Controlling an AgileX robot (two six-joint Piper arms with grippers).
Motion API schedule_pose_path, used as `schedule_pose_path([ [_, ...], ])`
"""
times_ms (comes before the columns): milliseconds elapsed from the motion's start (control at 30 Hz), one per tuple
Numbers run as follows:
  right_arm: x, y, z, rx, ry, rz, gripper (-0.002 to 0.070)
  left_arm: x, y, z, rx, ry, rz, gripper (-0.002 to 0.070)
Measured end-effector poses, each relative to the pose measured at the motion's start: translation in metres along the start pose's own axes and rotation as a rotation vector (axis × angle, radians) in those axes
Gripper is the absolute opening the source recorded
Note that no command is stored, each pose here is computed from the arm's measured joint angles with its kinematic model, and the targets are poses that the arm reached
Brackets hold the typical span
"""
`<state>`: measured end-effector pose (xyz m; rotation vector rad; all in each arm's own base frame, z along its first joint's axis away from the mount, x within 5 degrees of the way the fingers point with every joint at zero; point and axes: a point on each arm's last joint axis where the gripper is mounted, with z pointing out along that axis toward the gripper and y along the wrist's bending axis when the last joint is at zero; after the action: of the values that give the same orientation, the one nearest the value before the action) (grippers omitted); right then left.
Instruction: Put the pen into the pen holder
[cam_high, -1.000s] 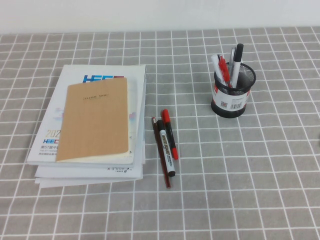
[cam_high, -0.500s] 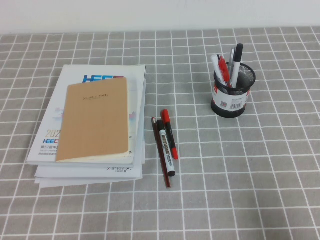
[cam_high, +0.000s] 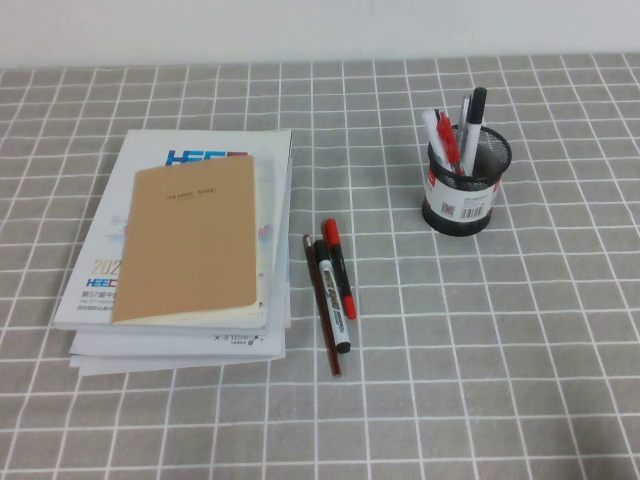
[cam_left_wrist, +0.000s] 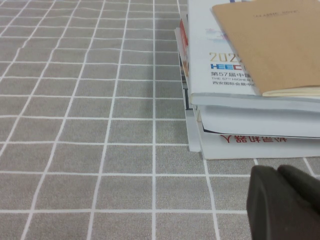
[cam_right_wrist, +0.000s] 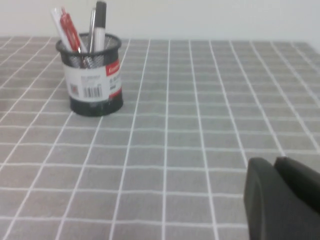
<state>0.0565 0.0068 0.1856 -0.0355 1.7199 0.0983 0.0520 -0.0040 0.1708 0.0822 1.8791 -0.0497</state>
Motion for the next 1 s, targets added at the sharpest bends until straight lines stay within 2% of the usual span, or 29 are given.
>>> schedule_pose_path([
  [333, 0.015, -0.002, -0.002, 0.032, 0.153, 0.099, -0.0013, 0.0, 0.0, 0.0, 0.0, 0.0, 0.0, -0.0005],
  [1000, 0.016, -0.002, -0.002, 0.034, 0.166, 0.106, -0.0013, 0.0, 0.0, 0.0, 0.0, 0.0, 0.0, -0.0005],
])
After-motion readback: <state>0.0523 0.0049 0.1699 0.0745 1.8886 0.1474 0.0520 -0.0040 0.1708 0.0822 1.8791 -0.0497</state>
